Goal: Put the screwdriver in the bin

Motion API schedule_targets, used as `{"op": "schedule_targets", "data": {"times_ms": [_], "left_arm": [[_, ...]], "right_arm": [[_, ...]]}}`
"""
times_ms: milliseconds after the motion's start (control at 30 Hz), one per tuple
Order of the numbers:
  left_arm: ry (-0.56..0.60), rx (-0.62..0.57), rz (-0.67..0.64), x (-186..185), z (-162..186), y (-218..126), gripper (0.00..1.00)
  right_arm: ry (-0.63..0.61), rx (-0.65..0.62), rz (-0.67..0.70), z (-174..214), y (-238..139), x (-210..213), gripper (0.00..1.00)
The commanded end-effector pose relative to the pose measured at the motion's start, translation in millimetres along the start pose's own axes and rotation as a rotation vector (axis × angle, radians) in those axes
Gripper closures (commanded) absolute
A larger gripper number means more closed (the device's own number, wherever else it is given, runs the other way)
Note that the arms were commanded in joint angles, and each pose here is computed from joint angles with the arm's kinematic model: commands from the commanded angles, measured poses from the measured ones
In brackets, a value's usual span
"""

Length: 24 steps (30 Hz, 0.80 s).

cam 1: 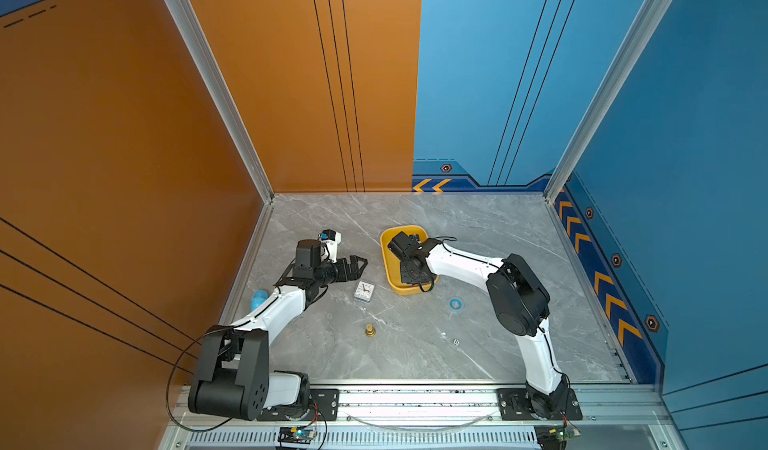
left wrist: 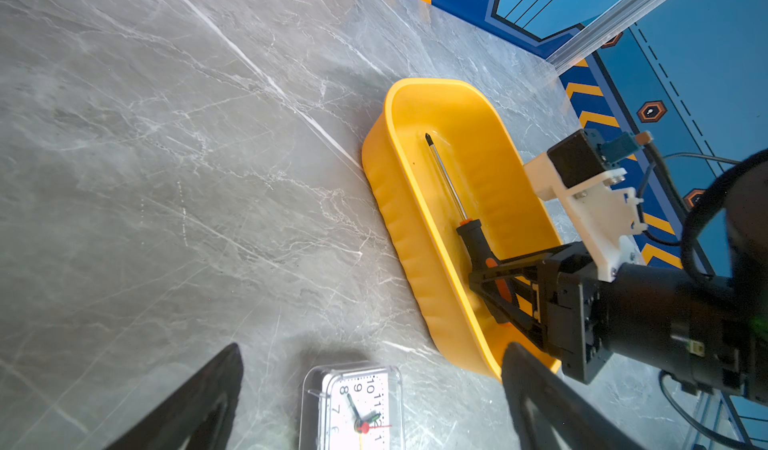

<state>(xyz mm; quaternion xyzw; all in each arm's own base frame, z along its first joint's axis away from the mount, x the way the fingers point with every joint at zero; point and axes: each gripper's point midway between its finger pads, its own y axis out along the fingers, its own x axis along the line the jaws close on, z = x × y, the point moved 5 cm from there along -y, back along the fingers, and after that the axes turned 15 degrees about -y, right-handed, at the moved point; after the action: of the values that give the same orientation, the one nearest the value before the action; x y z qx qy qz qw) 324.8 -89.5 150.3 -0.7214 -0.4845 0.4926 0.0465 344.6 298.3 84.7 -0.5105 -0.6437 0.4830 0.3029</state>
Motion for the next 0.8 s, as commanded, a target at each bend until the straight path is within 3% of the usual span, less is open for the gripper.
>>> {"op": "schedule_targets", "data": {"times_ms": [0,267,567,767], "left_arm": [[0.005,-0.01,0.019,-5,-5,0,0.02],[0.004,-0.009,0.019,-4,-3,-1,0.02],[0.007,-0.022,0.017,-6,-3,-4,0.02],[0.007,-0.043,-0.002,-4,-5,-7,0.02]], "right_arm": [[0.015,-0.004,-0.001,-3,-5,2,0.93],[0.01,-0.012,-0.011,-5,-9,2,0.64],[-0.068,-0.025,-0.008,-12,-31,-1,0.56],[-0.319,-0.083,0.168,-18,-79,-26,0.52]]}}
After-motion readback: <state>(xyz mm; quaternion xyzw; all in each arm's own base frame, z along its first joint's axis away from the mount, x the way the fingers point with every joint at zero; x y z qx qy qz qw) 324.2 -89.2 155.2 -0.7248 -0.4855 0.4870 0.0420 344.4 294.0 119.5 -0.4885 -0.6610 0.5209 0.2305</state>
